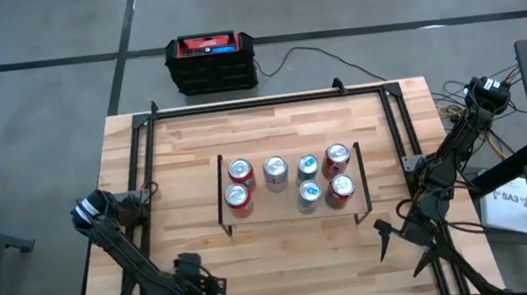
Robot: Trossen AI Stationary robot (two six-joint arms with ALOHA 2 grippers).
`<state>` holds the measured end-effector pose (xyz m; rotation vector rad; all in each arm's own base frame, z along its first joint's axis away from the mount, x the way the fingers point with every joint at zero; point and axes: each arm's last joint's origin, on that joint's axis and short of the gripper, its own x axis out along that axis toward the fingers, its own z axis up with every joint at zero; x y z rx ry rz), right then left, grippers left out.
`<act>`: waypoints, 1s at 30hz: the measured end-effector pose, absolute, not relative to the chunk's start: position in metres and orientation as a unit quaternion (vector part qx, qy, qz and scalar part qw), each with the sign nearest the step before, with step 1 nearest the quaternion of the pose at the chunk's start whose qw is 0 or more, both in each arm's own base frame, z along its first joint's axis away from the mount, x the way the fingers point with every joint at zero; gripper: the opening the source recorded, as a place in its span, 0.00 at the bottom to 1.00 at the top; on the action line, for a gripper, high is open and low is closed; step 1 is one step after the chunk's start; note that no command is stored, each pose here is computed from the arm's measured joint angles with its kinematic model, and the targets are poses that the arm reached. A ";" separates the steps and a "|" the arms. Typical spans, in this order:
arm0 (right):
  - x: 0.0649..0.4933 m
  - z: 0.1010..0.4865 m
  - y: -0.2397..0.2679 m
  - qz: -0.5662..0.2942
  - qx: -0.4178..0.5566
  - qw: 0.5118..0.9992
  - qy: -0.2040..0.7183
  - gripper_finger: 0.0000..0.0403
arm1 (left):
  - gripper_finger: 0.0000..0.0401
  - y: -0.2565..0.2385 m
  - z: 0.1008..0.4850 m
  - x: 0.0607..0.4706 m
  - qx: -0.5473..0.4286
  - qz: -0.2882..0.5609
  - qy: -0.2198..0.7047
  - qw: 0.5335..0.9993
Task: Place canned beverage on shelf
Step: Put the silver soda can on the shelf
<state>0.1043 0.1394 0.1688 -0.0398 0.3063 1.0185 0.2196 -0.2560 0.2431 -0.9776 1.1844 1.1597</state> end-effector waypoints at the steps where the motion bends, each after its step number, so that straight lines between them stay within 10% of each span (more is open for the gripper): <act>1: 0.104 0.169 0.139 0.486 -0.019 0.862 0.146 0.99 | 0.74 -0.256 0.243 0.220 -0.410 0.490 0.498 0.586; 15: 0.104 0.169 0.139 0.486 -0.019 0.862 0.146 0.99 | 0.73 -0.268 0.254 0.242 -0.271 0.282 0.451 0.803; 30: 0.104 0.169 0.139 0.486 -0.019 0.862 0.146 0.99 | 0.74 -0.249 0.238 0.287 -0.209 0.233 0.526 0.790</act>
